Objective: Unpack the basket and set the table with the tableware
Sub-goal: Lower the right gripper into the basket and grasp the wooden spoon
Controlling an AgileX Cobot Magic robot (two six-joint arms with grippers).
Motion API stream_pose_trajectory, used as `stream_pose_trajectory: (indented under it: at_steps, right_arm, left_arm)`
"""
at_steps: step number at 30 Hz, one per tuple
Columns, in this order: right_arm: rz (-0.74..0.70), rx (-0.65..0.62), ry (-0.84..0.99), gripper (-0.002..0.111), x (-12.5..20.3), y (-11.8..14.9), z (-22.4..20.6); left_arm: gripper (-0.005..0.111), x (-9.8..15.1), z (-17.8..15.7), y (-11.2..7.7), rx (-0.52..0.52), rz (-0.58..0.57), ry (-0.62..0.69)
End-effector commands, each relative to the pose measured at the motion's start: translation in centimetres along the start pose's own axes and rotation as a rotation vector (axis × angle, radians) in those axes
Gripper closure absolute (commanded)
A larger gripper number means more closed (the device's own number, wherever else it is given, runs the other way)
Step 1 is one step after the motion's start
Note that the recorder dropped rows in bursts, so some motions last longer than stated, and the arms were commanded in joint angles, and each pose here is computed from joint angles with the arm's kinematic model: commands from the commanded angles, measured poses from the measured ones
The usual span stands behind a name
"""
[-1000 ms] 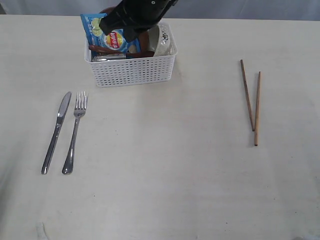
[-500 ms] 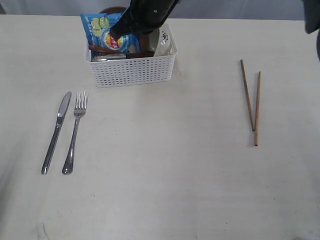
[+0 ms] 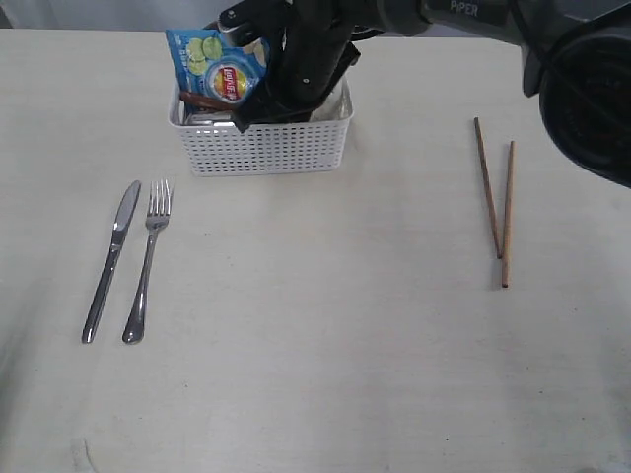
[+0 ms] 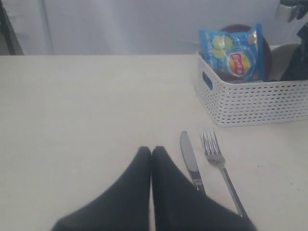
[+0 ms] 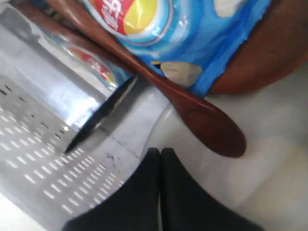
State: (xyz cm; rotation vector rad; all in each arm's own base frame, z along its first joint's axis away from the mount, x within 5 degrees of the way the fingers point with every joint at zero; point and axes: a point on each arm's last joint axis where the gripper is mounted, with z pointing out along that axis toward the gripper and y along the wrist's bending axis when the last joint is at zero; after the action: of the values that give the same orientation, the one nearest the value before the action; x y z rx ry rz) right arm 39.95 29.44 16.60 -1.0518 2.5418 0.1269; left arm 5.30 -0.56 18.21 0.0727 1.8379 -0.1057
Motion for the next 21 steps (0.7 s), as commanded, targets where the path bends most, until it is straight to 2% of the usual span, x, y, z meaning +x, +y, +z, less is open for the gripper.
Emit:
stream_pose_trajectory:
  at_steps: [1,5,11,15,21]
  right_arm:
    - [-0.006,0.002,0.163,0.109,1.3,-0.3,-2.5]
    - [0.017,-0.01,0.275,0.109,2.2,-0.2,-5.1]
    - [0.025,-0.023,0.349,0.109,4.0,0.1,-4.2]
    - [0.032,-0.015,0.465,0.109,7.2,0.4,-3.3]
    - [0.052,-0.02,0.401,0.109,7.2,0.6,-6.6]
  left_arm:
    - [0.107,0.0,0.0,0.0,-0.004,0.004,-0.01]
    - [0.107,0.0,0.0,0.0,-0.004,0.004,-0.01]
    - [0.107,0.0,0.0,0.0,-0.004,0.004,-0.01]
    - [0.107,0.0,0.0,0.0,-0.004,0.004,-0.01]
    - [0.107,0.0,0.0,0.0,-0.004,0.004,-0.01]
